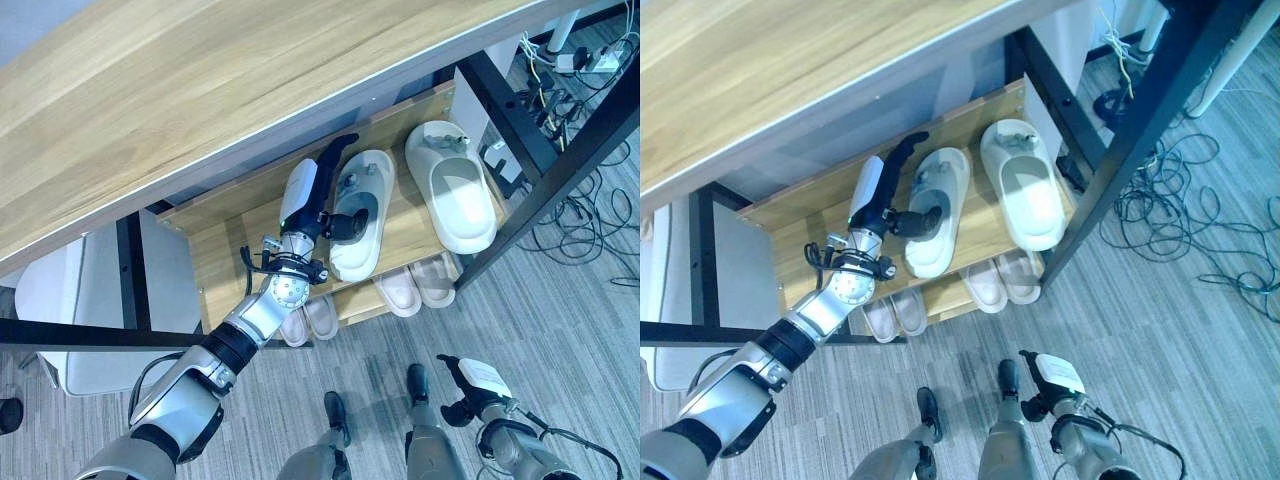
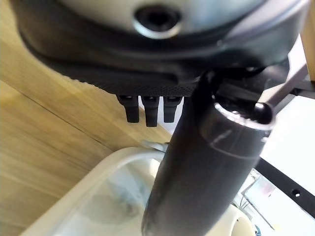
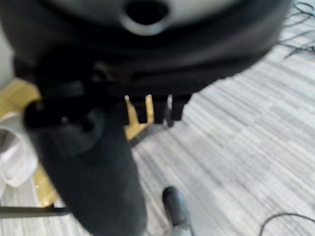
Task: Arrange the slippers neatly on the shoe rack.
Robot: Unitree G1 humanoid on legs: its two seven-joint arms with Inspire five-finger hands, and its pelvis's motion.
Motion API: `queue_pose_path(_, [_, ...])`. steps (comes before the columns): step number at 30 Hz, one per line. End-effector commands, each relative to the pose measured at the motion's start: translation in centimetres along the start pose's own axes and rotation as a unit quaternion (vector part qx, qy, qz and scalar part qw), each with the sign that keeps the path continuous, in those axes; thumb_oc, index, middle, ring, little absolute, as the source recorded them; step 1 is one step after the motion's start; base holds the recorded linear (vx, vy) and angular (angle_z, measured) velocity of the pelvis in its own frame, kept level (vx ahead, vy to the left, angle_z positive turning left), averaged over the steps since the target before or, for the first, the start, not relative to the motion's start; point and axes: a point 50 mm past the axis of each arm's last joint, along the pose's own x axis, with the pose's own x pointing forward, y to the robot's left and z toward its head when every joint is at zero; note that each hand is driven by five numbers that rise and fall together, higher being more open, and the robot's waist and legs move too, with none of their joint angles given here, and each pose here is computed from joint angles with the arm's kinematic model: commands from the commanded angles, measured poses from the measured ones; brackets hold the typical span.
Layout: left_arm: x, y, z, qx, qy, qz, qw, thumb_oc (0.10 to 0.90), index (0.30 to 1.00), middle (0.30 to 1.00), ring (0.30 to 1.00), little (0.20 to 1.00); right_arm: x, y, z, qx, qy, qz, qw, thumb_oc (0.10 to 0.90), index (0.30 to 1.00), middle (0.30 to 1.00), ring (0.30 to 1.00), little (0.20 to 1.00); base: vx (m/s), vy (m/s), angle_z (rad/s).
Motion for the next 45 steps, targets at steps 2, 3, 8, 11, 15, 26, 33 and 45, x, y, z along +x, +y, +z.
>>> queue_pose_path(2, [1.6,1.3,2.7,-0.035,-0.059,0.046,0.997,0.8,0.9,0.9,0.9,0.9,-0.7,1.2,0.7,0.025,-0.014,-0.005,1.0,0.8,0.9,0.9,0.9,0.9,-0.01,-0.006,0.06])
queue_pose_path(3, [1.5,1.4,2.5,-0.035,-0.057,0.045,0.997,0.8,0.9,0.9,0.9,0.9,-0.7,1.2,0.8,0.026,-0.016,-0.004,1.0,0.8,0.9,0.9,0.9,0.9,-0.01,-0.007,0.05])
queue_pose_path(8, [0.9,1.5,2.0,-0.037,-0.05,0.043,0.997,0.8,0.9,0.9,0.9,0.9,-0.8,1.5,0.8,0.027,-0.014,0.0,1.0,0.8,0.9,0.9,0.9,0.9,0.0,-0.004,0.03])
queue_pose_path(11, [0.4,1.7,1.4,-0.05,-0.037,0.049,0.997,0.8,0.9,0.9,0.9,0.9,-0.9,1.8,0.8,0.025,-0.01,0.002,1.0,0.8,0.9,0.9,0.9,0.9,-0.01,-0.008,0.12])
queue_pose_path(15, [-0.3,1.8,0.7,-0.08,-0.02,0.055,0.995,0.8,0.9,0.9,0.9,0.9,-0.9,2.0,0.9,0.022,-0.008,0.005,1.0,0.8,0.9,0.9,0.9,0.9,-0.01,0.0,0.04])
queue_pose_path(26, [-2.8,1.5,-1.0,-0.16,0.031,0.068,0.984,0.8,0.9,0.9,0.9,0.9,-1.2,2.8,0.8,0.029,0.009,0.012,0.999,0.8,0.9,0.9,0.9,0.9,-0.01,-0.004,0.03])
queue_pose_path(33, [-4.2,0.4,-1.7,-0.175,0.051,0.05,0.982,0.8,0.9,0.9,0.9,0.9,-1.2,3.0,0.8,0.026,0.01,0.015,1.0,0.8,0.9,0.9,0.9,0.9,0.0,-0.001,0.0])
queue_pose_path(45, [-6.8,-2.5,-2.7,-0.219,0.103,0.005,0.97,0.8,0.9,0.9,0.9,0.9,-1.2,3.1,1.0,0.019,0.009,0.012,1.0,0.8,0.9,0.9,0.9,0.9,0.0,0.0,0.0])
